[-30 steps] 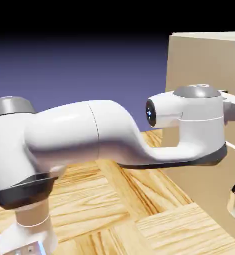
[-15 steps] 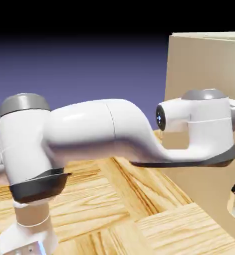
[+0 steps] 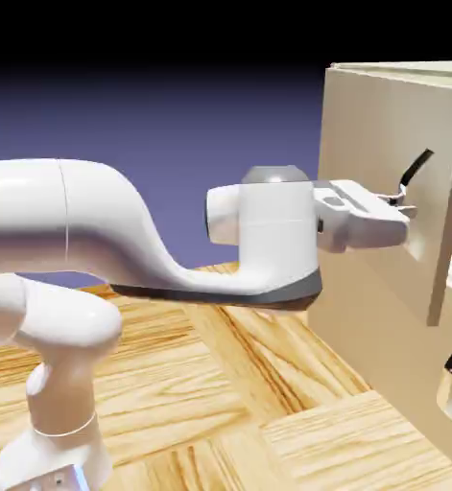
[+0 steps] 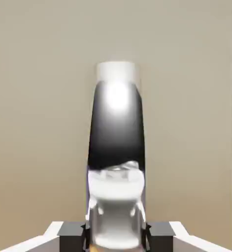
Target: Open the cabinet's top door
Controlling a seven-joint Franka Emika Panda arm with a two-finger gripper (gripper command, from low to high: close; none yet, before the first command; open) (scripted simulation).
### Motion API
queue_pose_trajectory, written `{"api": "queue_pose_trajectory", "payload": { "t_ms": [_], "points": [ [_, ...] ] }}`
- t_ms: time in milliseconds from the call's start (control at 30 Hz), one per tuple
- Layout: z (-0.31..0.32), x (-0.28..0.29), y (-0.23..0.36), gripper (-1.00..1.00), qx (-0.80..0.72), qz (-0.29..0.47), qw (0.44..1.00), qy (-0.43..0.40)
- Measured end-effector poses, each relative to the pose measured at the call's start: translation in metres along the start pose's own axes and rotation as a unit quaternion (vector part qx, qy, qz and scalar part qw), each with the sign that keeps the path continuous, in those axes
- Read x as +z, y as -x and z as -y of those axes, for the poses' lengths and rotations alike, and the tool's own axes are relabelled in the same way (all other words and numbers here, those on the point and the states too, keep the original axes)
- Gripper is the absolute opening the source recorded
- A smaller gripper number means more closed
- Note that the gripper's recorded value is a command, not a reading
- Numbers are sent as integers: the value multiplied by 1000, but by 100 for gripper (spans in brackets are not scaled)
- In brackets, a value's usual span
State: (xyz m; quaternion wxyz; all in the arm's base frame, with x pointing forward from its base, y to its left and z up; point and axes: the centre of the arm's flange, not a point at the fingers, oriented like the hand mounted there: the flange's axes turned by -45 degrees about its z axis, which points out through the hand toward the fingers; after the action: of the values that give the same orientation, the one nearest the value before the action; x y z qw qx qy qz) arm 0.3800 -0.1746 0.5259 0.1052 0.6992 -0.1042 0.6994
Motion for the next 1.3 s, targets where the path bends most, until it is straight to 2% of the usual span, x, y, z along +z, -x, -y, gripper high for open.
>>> {"api": "queue_pose_trajectory", "payload": {
  "t_ms": [600, 1300],
  "points": [
    [73, -152, 0, -100, 0, 0, 987, 160],
    [169, -258, 0, -100, 1, 0, 956, 293]
  ]
}}
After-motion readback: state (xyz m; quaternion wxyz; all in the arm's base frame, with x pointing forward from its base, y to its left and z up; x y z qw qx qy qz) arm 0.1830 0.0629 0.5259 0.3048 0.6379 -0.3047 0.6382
